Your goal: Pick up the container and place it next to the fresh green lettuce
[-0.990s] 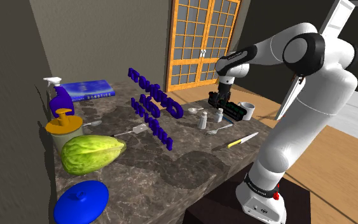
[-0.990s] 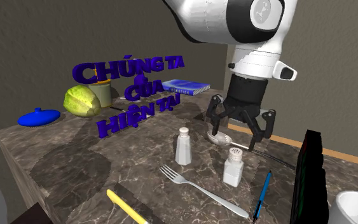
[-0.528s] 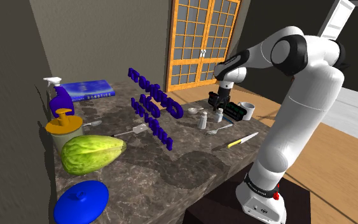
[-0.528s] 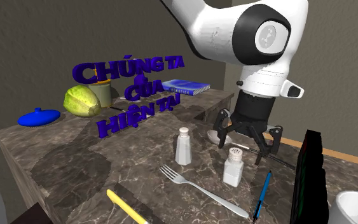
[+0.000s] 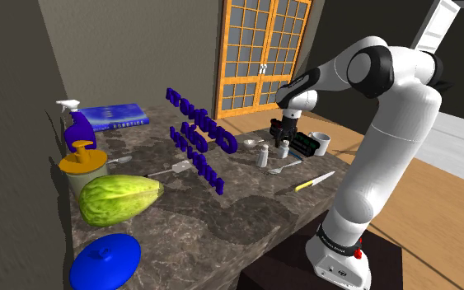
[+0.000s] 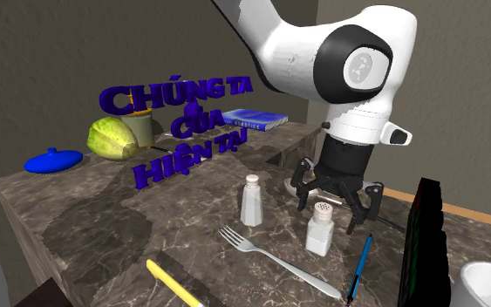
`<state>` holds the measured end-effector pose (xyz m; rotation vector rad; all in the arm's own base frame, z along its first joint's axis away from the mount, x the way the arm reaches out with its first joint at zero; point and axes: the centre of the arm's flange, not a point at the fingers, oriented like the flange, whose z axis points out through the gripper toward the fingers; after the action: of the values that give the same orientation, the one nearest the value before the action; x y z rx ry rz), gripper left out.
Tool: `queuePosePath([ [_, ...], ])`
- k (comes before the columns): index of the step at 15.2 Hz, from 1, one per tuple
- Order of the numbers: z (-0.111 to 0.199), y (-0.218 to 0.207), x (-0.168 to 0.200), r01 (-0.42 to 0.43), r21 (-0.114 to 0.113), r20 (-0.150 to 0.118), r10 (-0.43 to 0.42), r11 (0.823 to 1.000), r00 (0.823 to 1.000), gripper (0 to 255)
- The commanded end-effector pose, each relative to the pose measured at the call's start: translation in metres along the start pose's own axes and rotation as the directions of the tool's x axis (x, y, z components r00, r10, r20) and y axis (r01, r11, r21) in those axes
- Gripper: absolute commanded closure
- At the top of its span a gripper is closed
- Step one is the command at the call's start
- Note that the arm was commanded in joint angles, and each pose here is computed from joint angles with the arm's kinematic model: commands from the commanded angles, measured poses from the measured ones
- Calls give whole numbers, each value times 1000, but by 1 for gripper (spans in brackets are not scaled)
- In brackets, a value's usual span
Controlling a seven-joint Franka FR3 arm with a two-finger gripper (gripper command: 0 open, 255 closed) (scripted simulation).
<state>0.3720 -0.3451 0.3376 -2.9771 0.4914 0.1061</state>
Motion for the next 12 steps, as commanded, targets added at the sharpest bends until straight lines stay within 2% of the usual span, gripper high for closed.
queuePosePath([
  [1,0,0,0,0,0,0,0,1000,1000,0],
  [2,0,0,0,0,0,0,0,1000,1000,0],
  [3,0,0,0,0,0,0,0,1000,1000,255],
  [12,0,0,0,0,0,0,0,1000,1000,255],
])
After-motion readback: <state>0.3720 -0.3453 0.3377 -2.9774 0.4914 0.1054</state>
